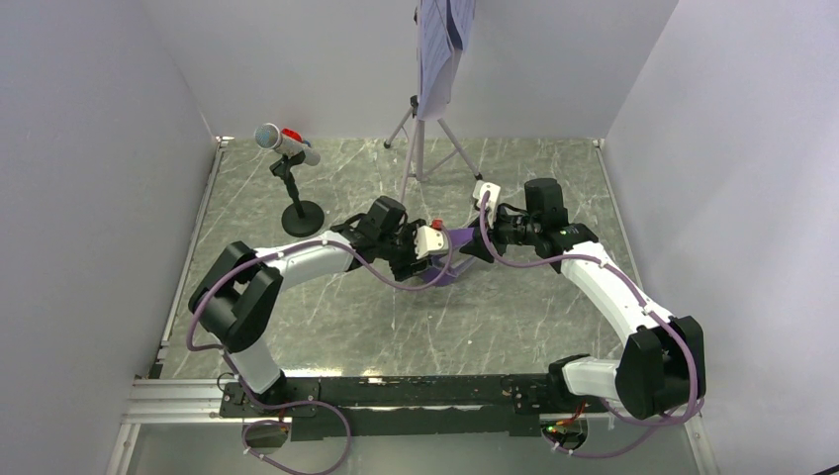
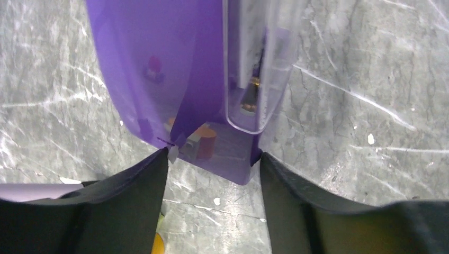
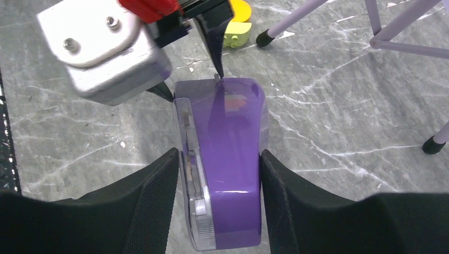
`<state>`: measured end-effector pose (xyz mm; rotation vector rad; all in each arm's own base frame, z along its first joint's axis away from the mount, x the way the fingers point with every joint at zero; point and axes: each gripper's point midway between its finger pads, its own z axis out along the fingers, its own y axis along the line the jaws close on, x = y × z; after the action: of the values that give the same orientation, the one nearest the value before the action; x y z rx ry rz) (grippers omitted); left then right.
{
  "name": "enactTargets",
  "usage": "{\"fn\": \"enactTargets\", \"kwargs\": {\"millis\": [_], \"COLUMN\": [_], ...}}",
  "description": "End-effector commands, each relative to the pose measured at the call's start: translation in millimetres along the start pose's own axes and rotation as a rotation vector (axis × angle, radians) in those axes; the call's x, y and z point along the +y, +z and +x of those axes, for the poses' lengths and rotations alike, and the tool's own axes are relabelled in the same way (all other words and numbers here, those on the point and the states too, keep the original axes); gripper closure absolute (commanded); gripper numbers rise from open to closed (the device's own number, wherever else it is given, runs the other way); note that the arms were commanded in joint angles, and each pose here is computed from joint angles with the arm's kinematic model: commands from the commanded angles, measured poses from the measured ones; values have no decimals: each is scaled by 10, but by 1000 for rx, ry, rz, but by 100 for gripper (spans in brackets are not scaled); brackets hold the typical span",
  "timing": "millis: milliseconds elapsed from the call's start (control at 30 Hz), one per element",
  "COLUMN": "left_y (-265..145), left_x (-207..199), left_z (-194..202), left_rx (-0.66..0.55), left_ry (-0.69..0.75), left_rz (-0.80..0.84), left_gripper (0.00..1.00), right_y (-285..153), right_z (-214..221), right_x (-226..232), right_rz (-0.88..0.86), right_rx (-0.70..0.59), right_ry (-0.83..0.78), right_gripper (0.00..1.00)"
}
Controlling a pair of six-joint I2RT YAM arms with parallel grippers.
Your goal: Pack up the instrument practice props
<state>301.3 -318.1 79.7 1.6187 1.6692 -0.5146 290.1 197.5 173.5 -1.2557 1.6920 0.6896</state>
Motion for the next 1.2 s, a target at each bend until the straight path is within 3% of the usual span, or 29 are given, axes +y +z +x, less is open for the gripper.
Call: {"fn": "enactTargets", "kwargs": {"millis": [0, 133, 500, 567, 700, 833, 1000, 1167], "left_y": [-35, -202, -807, -908, -1058, -1111, -1103, -1004], "left_x": [41, 80, -29, -128, -262, -206, -58, -13], "left_z": [-55, -121, -227, -263, -403, -575, -821, -1044], "left_rx": [-20, -50, -106, -133, -198, -224, -271, -304], "left_ry": [-53, -52, -154, -153, -166, -127, -63, -39], "left_rz": [-57, -112, -73, -23, 56, 80, 94, 120], "left_gripper": [26, 9, 1, 1, 1, 3, 3, 3], "right_y": [-21, -20, 305, 411, 481, 280, -95, -239], "right_z": [-103, -171, -437, -487, -767, -1241, -1546, -1218], "right_x": [-5, -33, 136, 212, 211, -27, -191, -181], "right_rz": [-6, -10, -107, -133, -144, -53, 10, 75], "right_rx": [-12, -17, -4, 11, -19, -99, -162, -115], "right_ry": [31, 26, -24, -30, 21, 38, 88, 108], "right_gripper": [100, 100, 97, 81, 31, 1, 0, 0]}}
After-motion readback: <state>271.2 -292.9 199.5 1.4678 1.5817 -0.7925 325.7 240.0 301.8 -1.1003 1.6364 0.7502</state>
